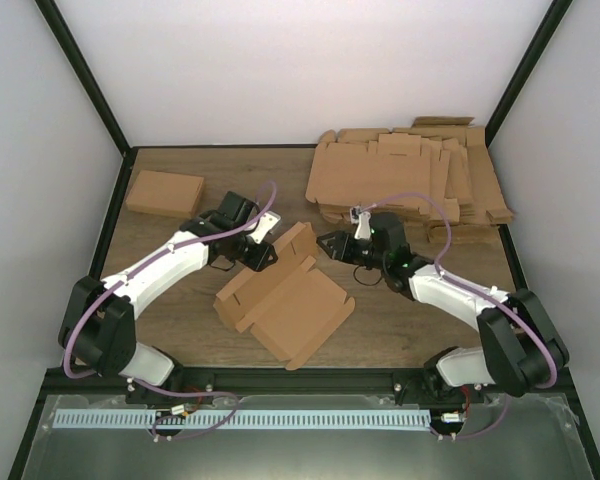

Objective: Fold the paper box

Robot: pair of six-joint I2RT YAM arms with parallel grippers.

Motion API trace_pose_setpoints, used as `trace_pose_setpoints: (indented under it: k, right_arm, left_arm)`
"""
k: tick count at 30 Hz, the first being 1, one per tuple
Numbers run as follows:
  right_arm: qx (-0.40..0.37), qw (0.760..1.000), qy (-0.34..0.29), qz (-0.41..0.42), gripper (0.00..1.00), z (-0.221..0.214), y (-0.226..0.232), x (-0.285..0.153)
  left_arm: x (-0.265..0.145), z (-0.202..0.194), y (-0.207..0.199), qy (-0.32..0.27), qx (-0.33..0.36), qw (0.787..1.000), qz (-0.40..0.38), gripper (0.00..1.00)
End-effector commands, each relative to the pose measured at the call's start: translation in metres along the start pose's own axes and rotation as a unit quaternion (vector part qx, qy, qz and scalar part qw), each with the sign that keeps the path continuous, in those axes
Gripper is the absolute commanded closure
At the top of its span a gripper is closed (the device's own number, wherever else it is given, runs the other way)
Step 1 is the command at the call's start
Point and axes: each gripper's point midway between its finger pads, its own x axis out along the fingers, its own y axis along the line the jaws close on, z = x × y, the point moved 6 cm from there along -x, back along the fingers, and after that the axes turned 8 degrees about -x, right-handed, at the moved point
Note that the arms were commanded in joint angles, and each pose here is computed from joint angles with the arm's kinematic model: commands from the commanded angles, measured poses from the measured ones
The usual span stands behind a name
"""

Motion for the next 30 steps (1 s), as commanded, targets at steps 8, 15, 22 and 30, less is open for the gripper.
trace_pose_setpoints:
  k: [8,15,22,30]
  right_arm:
    - [-0.043,0.998,-0.037,-0.039,0.55,0.016,0.001,-0.014]
    - [-0.062,0.996,-0.047,-0.047,0.55,0.021,0.004,-0.018]
    - [-0.111,0.989,-0.068,-0.074,0.55,0.035,0.009,-0.029]
    - [-0.139,0.984,-0.075,-0.078,0.55,0.041,0.015,-0.034]
  left_arm:
    - [0.004,-0.005,-0.001,0.006,0.004,1.000,0.000,0.68]
    - [0.004,-0.005,-0.001,0.007,0.005,1.000,0.000,0.68]
    - [0.004,-0.005,-0.001,0.007,0.005,1.000,-0.001,0.68]
    - [0.005,-0.006,-0.002,0.008,0.006,1.000,-0.001,0.68]
